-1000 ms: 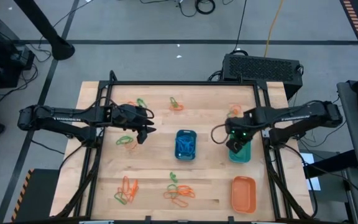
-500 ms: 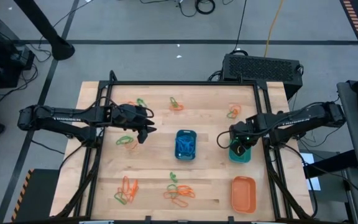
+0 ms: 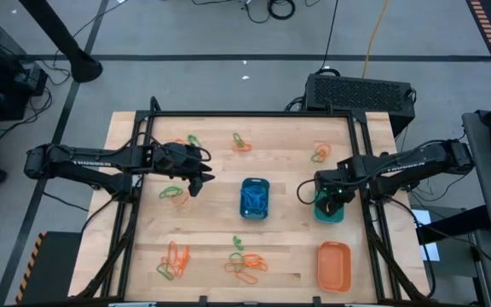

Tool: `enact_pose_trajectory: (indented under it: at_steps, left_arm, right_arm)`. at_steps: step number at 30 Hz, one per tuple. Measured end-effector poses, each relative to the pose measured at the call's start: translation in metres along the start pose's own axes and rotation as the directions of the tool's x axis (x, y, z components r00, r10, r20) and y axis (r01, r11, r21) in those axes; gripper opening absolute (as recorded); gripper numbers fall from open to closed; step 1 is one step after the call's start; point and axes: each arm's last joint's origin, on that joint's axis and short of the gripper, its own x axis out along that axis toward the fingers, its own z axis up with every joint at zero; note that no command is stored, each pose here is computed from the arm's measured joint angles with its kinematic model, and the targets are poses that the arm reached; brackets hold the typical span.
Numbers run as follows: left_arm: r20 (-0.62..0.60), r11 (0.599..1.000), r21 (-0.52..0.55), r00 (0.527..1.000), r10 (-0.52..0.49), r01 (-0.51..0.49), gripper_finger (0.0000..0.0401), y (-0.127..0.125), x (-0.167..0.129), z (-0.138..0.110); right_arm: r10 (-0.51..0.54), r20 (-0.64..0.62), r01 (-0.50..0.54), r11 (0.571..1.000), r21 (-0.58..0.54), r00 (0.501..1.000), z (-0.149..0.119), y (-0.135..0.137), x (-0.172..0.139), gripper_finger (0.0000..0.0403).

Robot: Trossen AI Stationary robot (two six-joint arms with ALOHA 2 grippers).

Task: Sort rubber bands into baskets
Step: Put the green rubberband into the light blue bin

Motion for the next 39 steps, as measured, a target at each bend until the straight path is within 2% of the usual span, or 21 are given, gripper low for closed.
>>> enact_pose_trajectory:
  at_steps: [4,10,17,21,23,27,31,33,35,39]
  left_arm:
    - [0.000,1.000,-0.001,1.000,0.000,0.000,0.0171,0.000,0.000,0.000]
    - [0.000,1.000,0.000,1.000,0.000,0.000,0.0171,0.000,0.000,0.000]
    - [0.000,1.000,0.001,1.000,0.000,0.000,0.0171,0.000,0.000,0.000]
    - [0.000,1.000,0.002,1.000,0.000,0.000,0.0171,0.000,0.000,0.000]
    - [0.000,1.000,0.002,1.000,0.000,0.000,0.0171,0.000,0.000,0.000]
    - [0.000,1.000,0.002,1.000,0.001,-0.001,0.0171,0.000,0.000,0.000]
    - [-0.008,0.999,-0.026,0.999,0.047,-0.047,0.0171,0.003,0.001,-0.001]
    - [-0.016,0.993,-0.051,0.994,0.106,-0.107,0.0171,0.008,0.003,-0.002]
    - [-0.031,0.975,-0.121,0.983,0.182,-0.184,0.0171,0.019,0.004,-0.002]
    - [-0.132,0.896,-0.262,0.933,0.335,-0.358,0.0171,0.048,0.006,-0.005]
  right_arm:
    - [0.039,-0.034,-0.039,0.999,0.011,0.999,-0.001,0.003,-0.003,0.0098]
    - [0.152,0.046,-0.151,0.988,-0.023,0.987,0.005,0.019,-0.024,0.0100]
    - [0.348,0.211,-0.316,0.933,-0.171,0.913,0.015,0.043,-0.048,0.0100]
    - [0.500,0.296,-0.406,0.854,-0.325,0.814,0.021,0.060,-0.065,0.0100]
    - [0.574,0.354,-0.430,0.805,-0.410,0.738,0.025,0.068,-0.077,0.0100]
    - [0.702,0.445,-0.431,0.701,-0.568,0.556,0.029,0.083,-0.101,0.0100]
    - [0.763,0.499,-0.388,0.642,-0.661,0.412,0.031,0.090,-0.119,0.0100]
    - [0.776,0.514,-0.371,0.628,-0.684,0.366,0.031,0.092,-0.124,0.0100]
    - [0.770,0.538,-0.351,0.636,-0.687,0.343,0.032,0.093,-0.126,0.0100]
    - [0.753,0.562,-0.340,0.657,-0.673,0.341,0.034,0.093,-0.124,0.0100]
